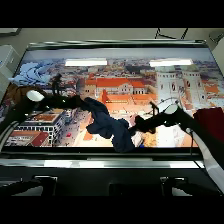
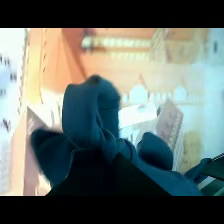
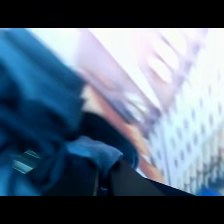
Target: Fold the clothes and pants, and hang the long-sleeved shirts on hangers.
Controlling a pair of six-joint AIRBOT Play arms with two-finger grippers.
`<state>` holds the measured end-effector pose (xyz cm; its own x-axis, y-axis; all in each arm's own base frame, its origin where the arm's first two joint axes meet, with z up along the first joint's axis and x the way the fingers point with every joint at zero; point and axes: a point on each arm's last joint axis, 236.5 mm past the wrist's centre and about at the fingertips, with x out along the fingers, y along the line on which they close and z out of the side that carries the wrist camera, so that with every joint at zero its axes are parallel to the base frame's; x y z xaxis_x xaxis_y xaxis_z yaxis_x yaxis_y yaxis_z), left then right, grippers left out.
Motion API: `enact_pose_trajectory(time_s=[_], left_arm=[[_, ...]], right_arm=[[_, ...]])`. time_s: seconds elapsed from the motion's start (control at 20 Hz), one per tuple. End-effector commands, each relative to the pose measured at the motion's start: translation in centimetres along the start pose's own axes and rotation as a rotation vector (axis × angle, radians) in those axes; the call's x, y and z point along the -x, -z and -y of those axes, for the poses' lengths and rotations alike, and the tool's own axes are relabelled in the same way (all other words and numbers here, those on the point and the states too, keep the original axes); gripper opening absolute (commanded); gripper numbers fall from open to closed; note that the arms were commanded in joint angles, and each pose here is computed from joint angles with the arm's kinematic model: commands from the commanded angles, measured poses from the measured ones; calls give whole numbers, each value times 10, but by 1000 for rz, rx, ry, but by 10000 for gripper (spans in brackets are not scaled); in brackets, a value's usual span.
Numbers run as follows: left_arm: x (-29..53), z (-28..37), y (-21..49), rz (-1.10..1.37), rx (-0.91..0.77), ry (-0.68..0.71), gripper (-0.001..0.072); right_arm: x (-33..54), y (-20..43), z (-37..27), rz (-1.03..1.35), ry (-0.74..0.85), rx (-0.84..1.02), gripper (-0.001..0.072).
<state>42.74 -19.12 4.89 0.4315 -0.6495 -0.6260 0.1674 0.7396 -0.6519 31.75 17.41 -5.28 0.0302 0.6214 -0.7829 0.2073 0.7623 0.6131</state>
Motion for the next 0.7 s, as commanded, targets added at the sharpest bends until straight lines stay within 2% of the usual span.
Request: enact_pose_trajectory(time_s=[0.0, 0.15, 0.3, 0.45, 0.65], left_arm=[[109, 69, -88, 314, -216, 40, 23], [261, 163, -136, 667, -421, 62, 24], [376, 226, -122, 939, -552, 48, 23], [437, 256, -94, 1105, -619, 16, 23], [459, 232, -91, 1154, -577, -144, 24]], right_arm=[[145, -78, -46, 400, 55, 214, 46], [352, -92, -116, 954, 139, 420, 46], [484, -31, -155, 1340, 244, 511, 47], [522, 19, -164, 1478, 302, 546, 47], [523, 33, -136, 1438, 447, 507, 47]])
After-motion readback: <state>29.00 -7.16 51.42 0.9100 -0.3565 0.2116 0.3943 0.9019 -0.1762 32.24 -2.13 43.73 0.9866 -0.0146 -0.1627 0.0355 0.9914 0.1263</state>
